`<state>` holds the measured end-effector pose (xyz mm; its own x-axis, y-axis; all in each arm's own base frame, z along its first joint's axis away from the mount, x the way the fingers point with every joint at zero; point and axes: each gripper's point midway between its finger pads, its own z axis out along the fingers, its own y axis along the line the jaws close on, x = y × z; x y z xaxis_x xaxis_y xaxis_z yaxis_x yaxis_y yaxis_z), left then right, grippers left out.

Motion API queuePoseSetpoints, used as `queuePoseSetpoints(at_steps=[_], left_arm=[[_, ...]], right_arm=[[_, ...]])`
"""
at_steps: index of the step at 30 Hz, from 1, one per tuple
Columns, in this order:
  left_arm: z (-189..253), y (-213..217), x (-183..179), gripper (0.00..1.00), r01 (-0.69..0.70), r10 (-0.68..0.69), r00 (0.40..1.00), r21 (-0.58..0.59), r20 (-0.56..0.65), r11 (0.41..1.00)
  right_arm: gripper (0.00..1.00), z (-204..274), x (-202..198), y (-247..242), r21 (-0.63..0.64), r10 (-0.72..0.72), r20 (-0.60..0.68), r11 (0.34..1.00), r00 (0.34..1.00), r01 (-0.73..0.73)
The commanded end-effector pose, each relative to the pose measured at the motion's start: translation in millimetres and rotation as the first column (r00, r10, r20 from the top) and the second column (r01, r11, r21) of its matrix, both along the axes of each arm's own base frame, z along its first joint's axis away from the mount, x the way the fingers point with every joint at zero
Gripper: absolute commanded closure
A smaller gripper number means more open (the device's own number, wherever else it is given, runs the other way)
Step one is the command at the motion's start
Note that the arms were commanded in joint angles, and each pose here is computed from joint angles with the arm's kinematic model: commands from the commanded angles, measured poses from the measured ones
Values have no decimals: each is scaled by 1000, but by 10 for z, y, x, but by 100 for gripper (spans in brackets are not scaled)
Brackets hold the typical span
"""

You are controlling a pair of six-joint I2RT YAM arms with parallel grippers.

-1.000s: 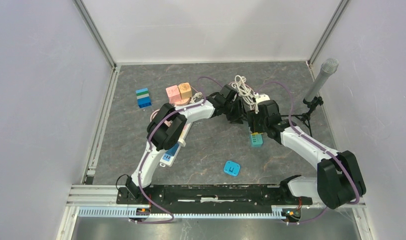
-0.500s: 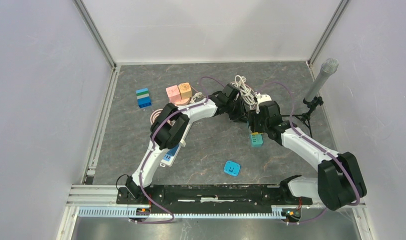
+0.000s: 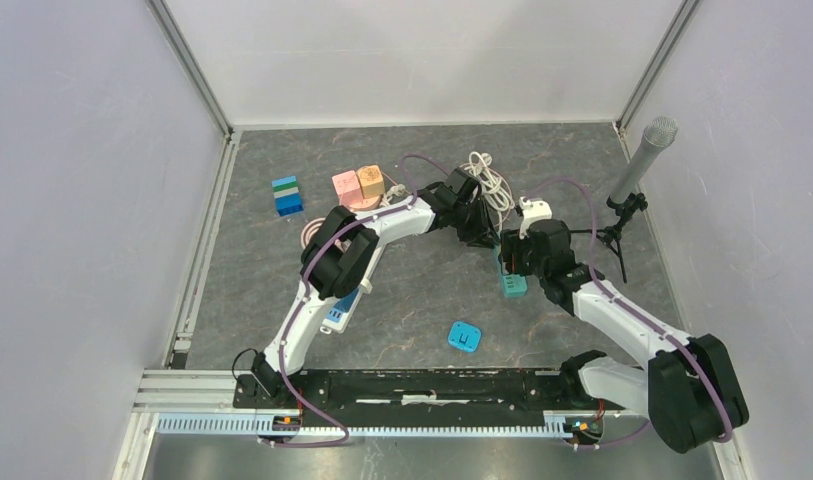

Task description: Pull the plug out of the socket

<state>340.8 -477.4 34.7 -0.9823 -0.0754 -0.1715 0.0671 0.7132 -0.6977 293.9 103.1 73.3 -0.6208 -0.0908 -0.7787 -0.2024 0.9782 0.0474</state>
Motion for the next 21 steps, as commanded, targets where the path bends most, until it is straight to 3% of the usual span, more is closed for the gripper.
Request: queuePoseSetpoints(at_steps=[1, 4, 6, 7, 8, 10, 16, 21], left_arm=[[-966, 589, -463, 71, 59, -2, 984, 309, -180, 949], [-1023, 638, -482, 73, 71, -5, 981, 336, -193, 939], [-1032, 631, -506, 73, 77, -9, 979, 331, -203, 940], [-1031, 623, -509, 73, 79, -11, 979, 326, -205, 942], [-1033, 620, -510, 73, 76, -8, 979, 324, -206, 943], [-1026, 611, -511, 73, 75, -7, 978, 320, -208, 945], [-1041, 602, -516, 73, 70, -1, 977, 315, -213, 947], [-1066, 614, -531, 72, 70, 2, 975, 318, -220, 945]], right_arm=[[100, 192, 131, -24, -17, 3, 121, 1000, 993, -1], [99, 183, 135, -63, -27, -27, 93, 999, 995, 30], [62, 182, 131, -53, -36, -37, 33, 999, 999, 38], [50, 179, 126, -59, -41, -48, 7, 998, 999, 48], [40, 152, 111, -63, -46, -57, -22, 997, 998, 56], [30, 142, 100, -84, -57, -76, -51, 996, 996, 73], [17, 20, 44, -162, -120, -91, -115, 990, 989, 77], [20, 58, 93, -82, -97, -43, -89, 995, 995, 34]])
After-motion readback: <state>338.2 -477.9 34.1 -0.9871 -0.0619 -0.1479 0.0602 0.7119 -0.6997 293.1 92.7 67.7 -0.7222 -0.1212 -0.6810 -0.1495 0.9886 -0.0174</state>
